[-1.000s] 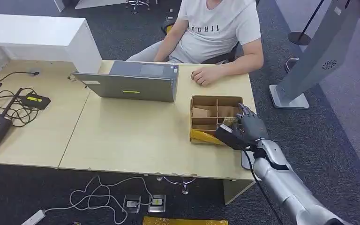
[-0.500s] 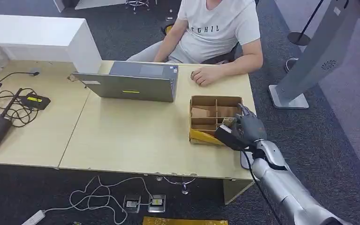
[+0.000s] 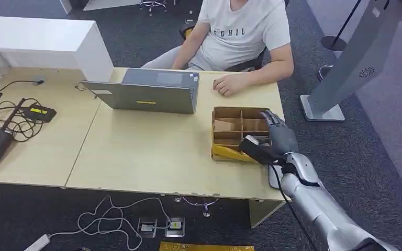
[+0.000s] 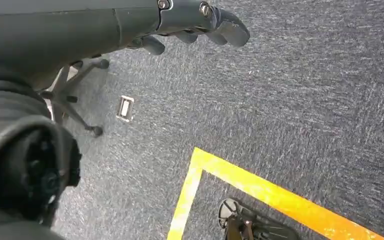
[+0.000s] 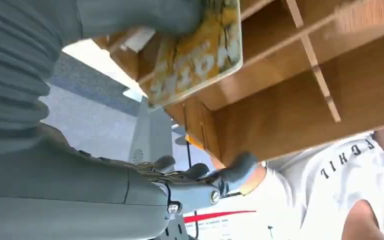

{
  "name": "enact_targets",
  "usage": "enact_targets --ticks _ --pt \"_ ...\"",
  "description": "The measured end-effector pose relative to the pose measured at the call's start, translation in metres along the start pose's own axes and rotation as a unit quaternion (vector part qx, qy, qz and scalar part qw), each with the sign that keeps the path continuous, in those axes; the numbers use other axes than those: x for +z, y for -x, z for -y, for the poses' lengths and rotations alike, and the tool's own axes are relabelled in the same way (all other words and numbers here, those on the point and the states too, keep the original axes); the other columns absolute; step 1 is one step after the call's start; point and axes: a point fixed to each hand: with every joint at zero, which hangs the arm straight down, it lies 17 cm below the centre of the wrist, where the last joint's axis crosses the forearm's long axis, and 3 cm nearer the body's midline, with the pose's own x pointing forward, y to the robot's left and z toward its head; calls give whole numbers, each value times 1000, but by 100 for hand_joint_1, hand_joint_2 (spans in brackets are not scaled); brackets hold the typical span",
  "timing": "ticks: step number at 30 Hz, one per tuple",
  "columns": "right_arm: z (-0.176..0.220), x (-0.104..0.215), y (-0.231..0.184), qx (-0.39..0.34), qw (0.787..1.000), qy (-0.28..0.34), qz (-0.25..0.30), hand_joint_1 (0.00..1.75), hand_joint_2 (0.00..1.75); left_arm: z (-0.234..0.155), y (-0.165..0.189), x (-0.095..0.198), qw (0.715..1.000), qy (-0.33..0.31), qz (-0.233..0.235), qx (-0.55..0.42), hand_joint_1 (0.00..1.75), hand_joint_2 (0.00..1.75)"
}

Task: Pass the card to the sensor for recognition and then transmit it.

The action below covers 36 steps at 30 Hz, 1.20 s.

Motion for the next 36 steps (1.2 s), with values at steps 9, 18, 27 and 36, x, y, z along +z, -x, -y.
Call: enact_targets --ticks 9,18,27,36 --pt "8 -5 0 0 1000 6 0 0 175 0 0 0 1000 1 0 0 0 0" --pt "18 -4 21 12 1000 2 -23 0 175 1 0 0 1000 4 2 0 0 0" --pt "64 -13 32 61 998 1 -18 0 175 -2 1 -1 1000 2 4 -1 0 0" --pt "154 -25 35 120 992 30 -1 0 175 -5 -1 -2 1000 5 9 -1 0 0"
